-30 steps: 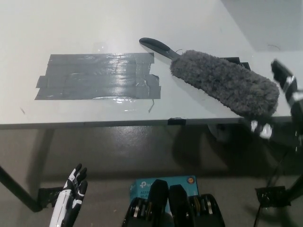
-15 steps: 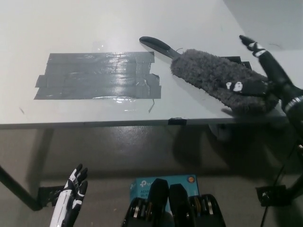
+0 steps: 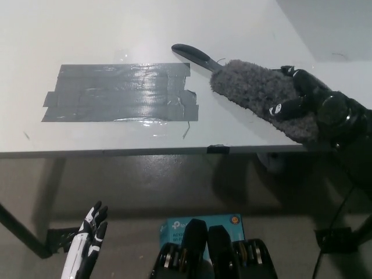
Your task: A grey duster is kept infront of the robot in the middle of the table and the robot extends its right arm to grab the duster, picks it up and hands it to a person
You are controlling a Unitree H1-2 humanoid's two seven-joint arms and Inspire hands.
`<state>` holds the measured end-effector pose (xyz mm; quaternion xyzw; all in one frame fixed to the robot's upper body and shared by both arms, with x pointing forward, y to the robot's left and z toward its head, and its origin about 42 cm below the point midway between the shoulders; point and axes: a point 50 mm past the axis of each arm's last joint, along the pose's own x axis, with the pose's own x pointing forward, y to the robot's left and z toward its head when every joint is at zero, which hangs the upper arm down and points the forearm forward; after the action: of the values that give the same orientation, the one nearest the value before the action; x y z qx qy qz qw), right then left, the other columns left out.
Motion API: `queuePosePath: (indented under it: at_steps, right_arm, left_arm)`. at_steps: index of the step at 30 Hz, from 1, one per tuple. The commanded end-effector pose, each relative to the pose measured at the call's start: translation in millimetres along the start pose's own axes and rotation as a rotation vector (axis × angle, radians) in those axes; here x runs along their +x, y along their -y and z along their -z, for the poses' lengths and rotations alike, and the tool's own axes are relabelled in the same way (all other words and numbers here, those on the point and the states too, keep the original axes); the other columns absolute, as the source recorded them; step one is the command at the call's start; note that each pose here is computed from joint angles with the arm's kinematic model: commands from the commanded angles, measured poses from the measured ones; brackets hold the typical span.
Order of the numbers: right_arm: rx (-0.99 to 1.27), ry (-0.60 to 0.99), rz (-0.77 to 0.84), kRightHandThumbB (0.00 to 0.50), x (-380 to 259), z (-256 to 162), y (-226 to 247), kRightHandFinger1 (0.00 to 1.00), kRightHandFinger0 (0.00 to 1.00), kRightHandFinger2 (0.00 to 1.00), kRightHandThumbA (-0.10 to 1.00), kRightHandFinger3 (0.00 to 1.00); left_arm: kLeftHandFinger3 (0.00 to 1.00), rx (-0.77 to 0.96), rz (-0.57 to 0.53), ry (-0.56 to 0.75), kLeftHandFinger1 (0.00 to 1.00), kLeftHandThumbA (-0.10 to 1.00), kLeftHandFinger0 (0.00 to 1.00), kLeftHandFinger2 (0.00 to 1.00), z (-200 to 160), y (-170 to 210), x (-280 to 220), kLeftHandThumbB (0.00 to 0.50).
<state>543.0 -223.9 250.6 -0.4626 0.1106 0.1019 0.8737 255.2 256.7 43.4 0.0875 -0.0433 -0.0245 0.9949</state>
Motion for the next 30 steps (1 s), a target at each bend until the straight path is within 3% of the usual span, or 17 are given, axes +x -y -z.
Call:
queuePosePath:
  at_steps: [1,11,16,17,18,19,20,21,22,23,24,25,26,28,30]
  right_arm:
    - [-0.145,0.040,0.047,0.500,10,-34,24,1.00,1.00,1.00,1.00,1.00]
    - [-0.257,-0.010,-0.030,0.500,18,-30,9,1.00,1.00,1.00,1.00,1.00]
    - [-0.346,-0.050,-0.100,0.485,21,-27,-10,1.00,1.00,1.00,0.77,1.00]
    - [-0.354,-0.052,-0.108,0.436,22,-26,-14,1.00,1.00,1.00,0.66,1.00]
    - [-0.321,-0.042,-0.097,0.374,22,-21,-18,1.00,1.00,1.00,0.39,1.00]
    - [-0.298,-0.035,-0.088,0.374,23,-18,-20,1.00,1.00,1.00,0.39,1.00]
    - [-0.277,0.004,-0.030,0.171,22,-8,-24,0.54,0.56,0.50,-0.07,0.37]
    - [-0.277,0.027,0.004,0.218,22,-3,-25,0.34,0.31,0.43,-0.09,0.43]
    - [-0.260,0.039,0.018,0.227,22,0,-25,0.19,0.06,0.41,-0.10,0.43]
    - [-0.237,0.052,0.032,0.205,22,2,-25,0.17,0.01,0.44,-0.10,0.46]
    - [-0.212,0.071,0.048,0.187,22,4,-23,0.38,0.00,0.75,-0.10,0.68]
    - [-0.183,0.086,0.061,0.191,22,6,-21,0.47,0.03,0.84,-0.10,0.79]
    - [-0.158,0.095,0.067,0.190,22,8,-20,0.57,0.07,0.89,-0.10,0.87]
    - [-0.129,0.108,0.069,0.192,21,9,-19,0.59,0.07,0.88,-0.10,0.86]
    - [-0.104,0.107,0.046,0.190,20,9,-17,0.64,0.08,0.91,-0.10,0.91]
  left_arm:
    - [1.00,0.010,0.009,0.073,1.00,0.88,1.00,1.00,-12,-3,8,0.446]
    - [1.00,0.015,0.017,0.078,1.00,0.87,1.00,1.00,-15,-5,12,0.447]
    - [1.00,0.017,0.017,0.080,1.00,0.86,1.00,1.00,-17,-4,14,0.446]
    - [1.00,0.020,0.017,0.078,1.00,0.86,1.00,1.00,-17,-5,13,0.446]
    - [1.00,0.018,0.017,0.076,1.00,0.86,1.00,1.00,-18,-5,14,0.451]
    - [1.00,0.015,0.017,0.074,1.00,0.86,1.00,1.00,-18,-5,14,0.451]
    - [1.00,0.018,0.017,0.078,1.00,0.86,1.00,1.00,-18,-5,15,0.450]
    - [1.00,0.021,0.018,0.082,1.00,0.86,1.00,1.00,-19,-5,17,0.448]
    - [1.00,0.022,0.017,0.081,1.00,0.86,1.00,1.00,-19,-5,17,0.447]
    - [1.00,0.023,0.015,0.080,1.00,0.86,1.00,1.00,-19,-6,18,0.446]
    - [1.00,0.022,0.012,0.078,1.00,0.85,1.00,1.00,-20,-6,19,0.439]
    - [1.00,0.028,0.011,0.080,1.00,0.85,1.00,1.00,-20,-7,20,0.428]
    - [1.00,0.040,0.011,0.083,1.00,0.86,1.00,1.00,-21,-7,21,0.425]
    - [1.00,0.048,0.009,0.077,1.00,0.87,1.00,1.00,-21,-7,21,0.425]
    - [1.00,0.060,0.009,0.073,1.00,0.88,1.00,1.00,-21,-7,21,0.409]
